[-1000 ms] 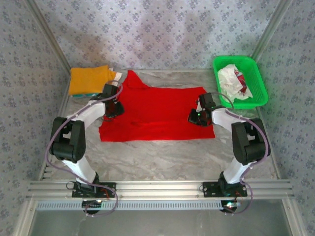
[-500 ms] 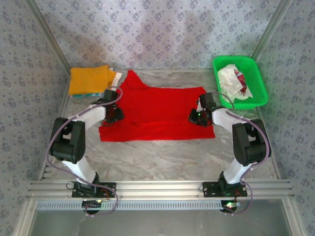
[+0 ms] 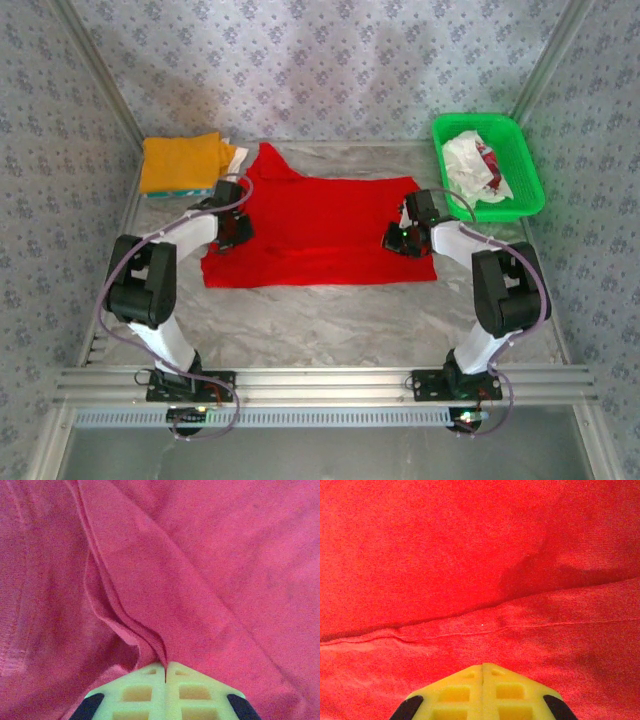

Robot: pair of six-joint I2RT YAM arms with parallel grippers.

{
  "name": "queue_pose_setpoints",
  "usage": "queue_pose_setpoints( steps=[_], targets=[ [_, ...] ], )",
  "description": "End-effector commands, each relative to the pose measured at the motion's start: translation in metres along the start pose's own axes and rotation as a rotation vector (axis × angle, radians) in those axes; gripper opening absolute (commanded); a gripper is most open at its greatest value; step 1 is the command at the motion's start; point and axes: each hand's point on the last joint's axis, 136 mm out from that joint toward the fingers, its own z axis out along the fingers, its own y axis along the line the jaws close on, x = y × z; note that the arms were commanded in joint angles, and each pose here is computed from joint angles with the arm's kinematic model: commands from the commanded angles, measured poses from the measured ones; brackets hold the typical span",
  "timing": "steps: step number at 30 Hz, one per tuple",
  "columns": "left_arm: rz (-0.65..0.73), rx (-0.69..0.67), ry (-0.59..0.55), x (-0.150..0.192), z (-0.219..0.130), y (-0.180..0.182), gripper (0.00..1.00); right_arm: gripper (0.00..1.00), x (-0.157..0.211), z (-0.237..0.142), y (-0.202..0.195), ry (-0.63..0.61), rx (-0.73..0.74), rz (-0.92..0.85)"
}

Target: Fold and stack the t-shirts

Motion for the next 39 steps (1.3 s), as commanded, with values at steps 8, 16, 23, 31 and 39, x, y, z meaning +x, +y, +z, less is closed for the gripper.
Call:
queue_pose_setpoints(
  steps=[8, 16, 23, 31, 39],
  targets=[
    [0.047, 0.038, -0.034, -0.035, -0.002, -0.034, 0.00, 0.00, 0.005, 0.000, -0.002, 0.019, -0.004, -0.002],
    [0.081, 0.053, -0.042, -0.049, 0.000, -0.054, 0.00, 0.00, 0.005, -0.003, -0.002, 0.020, 0.002, -0.003],
    [0.095, 0.054, -0.038, -0.048, -0.003, -0.055, 0.24, 0.00, 0.004, 0.000, 0.000, 0.029, -0.009, 0.003],
    [0.079, 0.021, -0.101, -0.025, -0.042, -0.020, 0.35, 0.00, 0.001, 0.000, 0.002, 0.024, -0.011, -0.006],
    [0.086, -0.010, -0.046, 0.007, -0.041, 0.016, 0.52, 0.00, 0.001, 0.006, 0.007, 0.039, -0.028, -0.004]
  ],
)
